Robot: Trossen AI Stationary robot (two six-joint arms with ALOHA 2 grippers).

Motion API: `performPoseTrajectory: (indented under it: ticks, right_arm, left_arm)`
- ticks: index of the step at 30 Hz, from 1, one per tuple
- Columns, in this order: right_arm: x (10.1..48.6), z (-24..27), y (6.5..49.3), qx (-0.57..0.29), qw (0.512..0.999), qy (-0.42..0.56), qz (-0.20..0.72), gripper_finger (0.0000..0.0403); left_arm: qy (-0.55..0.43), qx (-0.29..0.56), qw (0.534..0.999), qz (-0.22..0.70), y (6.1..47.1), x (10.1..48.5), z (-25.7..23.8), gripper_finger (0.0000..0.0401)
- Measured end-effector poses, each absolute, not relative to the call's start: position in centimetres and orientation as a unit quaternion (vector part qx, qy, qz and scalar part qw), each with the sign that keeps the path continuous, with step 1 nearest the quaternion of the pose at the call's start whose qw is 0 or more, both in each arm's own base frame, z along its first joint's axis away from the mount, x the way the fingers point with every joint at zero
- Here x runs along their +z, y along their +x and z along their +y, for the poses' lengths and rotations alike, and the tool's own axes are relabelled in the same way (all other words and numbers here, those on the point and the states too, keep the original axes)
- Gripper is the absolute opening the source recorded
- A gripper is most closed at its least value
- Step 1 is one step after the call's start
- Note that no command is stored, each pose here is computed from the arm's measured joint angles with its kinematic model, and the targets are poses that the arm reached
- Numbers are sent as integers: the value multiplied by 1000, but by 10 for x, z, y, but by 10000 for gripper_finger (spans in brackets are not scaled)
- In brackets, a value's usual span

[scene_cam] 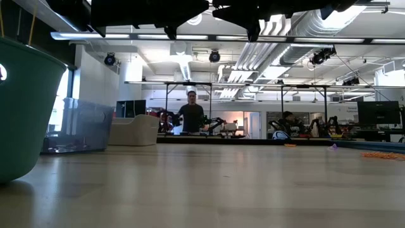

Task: Sort Halloween decoration
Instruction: Put the top right black spider into the green bin

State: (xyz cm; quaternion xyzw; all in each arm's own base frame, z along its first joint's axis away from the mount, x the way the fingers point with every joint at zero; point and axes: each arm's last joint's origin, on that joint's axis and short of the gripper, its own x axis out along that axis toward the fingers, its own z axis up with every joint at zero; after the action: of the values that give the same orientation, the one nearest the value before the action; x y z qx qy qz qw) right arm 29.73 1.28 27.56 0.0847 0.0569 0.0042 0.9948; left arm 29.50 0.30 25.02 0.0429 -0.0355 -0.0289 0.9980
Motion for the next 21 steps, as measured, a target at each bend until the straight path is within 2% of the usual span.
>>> performPoseTrajectory:
  ticks: [4, 10, 21]
  right_arm:
    - [276, 13, 297, 4, 995, 85, 57, 90]
    - [276, 13, 297, 5, 995, 85, 57, 11]
    - [276, 13, 297, 5, 995, 85, 57, 3]
  left_arm:
    - [43, -29, 998, -36, 295, 250, 3, 0]
    - [43, -28, 998, -36, 295, 250, 3, 0]
    - [42, -28, 998, -39, 295, 251, 3, 7]
